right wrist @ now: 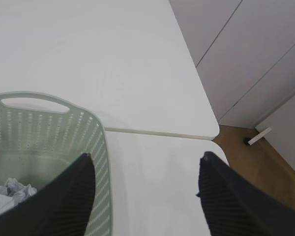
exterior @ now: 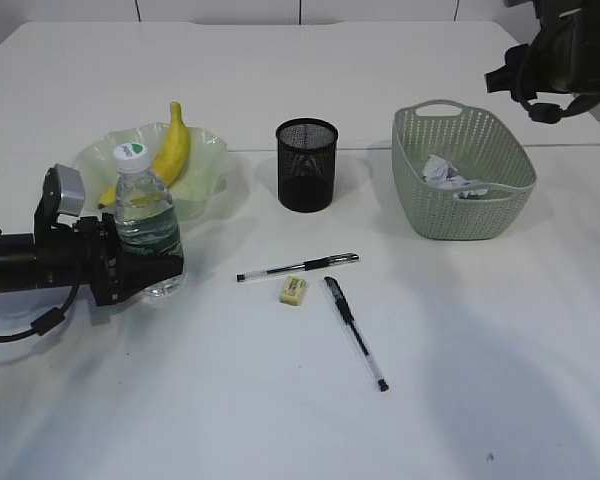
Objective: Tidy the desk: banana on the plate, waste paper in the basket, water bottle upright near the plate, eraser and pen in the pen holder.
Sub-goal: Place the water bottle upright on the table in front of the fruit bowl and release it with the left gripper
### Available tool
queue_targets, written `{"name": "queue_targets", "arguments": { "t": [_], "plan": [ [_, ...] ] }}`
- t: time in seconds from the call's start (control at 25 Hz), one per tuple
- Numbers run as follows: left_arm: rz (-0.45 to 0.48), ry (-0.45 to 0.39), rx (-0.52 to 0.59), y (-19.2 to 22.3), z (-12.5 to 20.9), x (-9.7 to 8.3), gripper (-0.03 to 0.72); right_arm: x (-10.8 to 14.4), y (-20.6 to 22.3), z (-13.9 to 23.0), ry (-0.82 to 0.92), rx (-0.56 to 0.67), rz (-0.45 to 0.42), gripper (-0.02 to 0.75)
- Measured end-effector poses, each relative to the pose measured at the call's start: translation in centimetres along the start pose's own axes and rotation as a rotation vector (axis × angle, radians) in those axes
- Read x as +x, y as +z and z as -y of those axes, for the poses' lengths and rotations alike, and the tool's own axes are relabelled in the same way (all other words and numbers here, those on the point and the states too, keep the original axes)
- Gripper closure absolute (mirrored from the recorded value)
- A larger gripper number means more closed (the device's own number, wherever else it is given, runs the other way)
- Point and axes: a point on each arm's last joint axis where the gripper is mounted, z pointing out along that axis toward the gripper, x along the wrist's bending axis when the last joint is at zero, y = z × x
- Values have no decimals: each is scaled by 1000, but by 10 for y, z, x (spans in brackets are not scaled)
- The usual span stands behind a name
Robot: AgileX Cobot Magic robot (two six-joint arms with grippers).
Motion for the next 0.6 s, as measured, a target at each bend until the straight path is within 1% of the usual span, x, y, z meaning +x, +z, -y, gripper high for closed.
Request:
{"name": "queue_targets", "arguments": {
  "t": [0.6],
  "plan": [
    [-4, -16, 11, -1, -5, 0, 153, 0, 0, 0, -2, -1, 0, 243]
  ]
}}
